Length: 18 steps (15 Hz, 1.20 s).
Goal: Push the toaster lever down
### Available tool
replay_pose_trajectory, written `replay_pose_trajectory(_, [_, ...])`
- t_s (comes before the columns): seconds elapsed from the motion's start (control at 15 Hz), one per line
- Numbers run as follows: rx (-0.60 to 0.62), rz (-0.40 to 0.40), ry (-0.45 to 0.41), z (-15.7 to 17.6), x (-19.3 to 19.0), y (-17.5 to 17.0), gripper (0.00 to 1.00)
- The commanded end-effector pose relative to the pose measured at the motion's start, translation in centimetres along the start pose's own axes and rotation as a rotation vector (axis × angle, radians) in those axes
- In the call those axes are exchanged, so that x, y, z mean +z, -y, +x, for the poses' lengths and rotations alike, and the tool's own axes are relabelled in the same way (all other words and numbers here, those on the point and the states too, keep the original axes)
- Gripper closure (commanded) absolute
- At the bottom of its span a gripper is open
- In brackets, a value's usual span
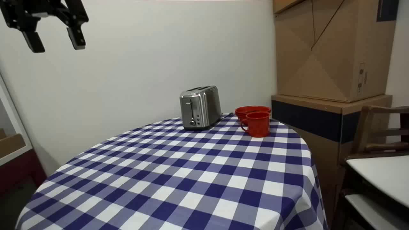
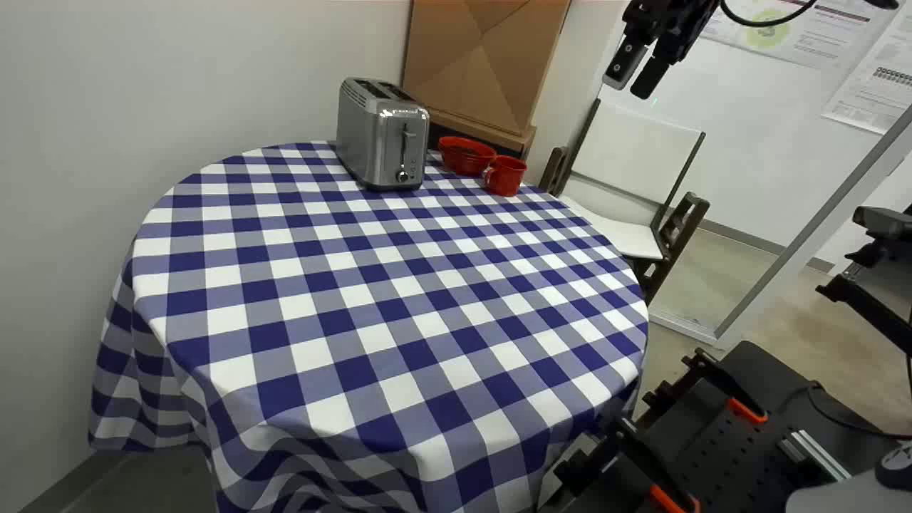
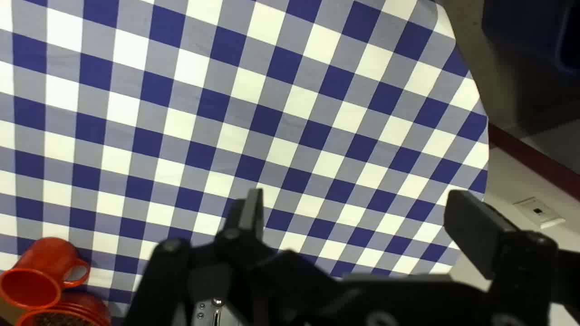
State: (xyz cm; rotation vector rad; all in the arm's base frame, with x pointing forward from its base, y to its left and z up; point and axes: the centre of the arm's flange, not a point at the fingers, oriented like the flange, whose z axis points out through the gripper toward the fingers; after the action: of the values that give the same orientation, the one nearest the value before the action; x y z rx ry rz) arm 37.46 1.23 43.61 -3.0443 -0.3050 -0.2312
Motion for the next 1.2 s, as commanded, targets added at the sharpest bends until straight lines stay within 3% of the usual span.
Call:
replay_pose_trajectory(0.0, [0.0, 0.0, 0.0, 0.0, 0.0, 0.0, 0.0])
replay_pose_trajectory(0.53, [0.022, -0.012, -0.017, 0.4, 0.0, 0.0, 0.0])
replay_pose_trajectory(0.67, [0.084, -0.041, -0.056, 2.7, -0.1, -0.5, 0.0])
replay_pose_trajectory(0.93, [0.159, -0.083, -0.141, 10.4, 0.7, -2.9, 0.0])
replay_pose_trajectory(1.13, [0.196, -0.087, -0.151, 15.5, 2.1, -4.5, 0.0])
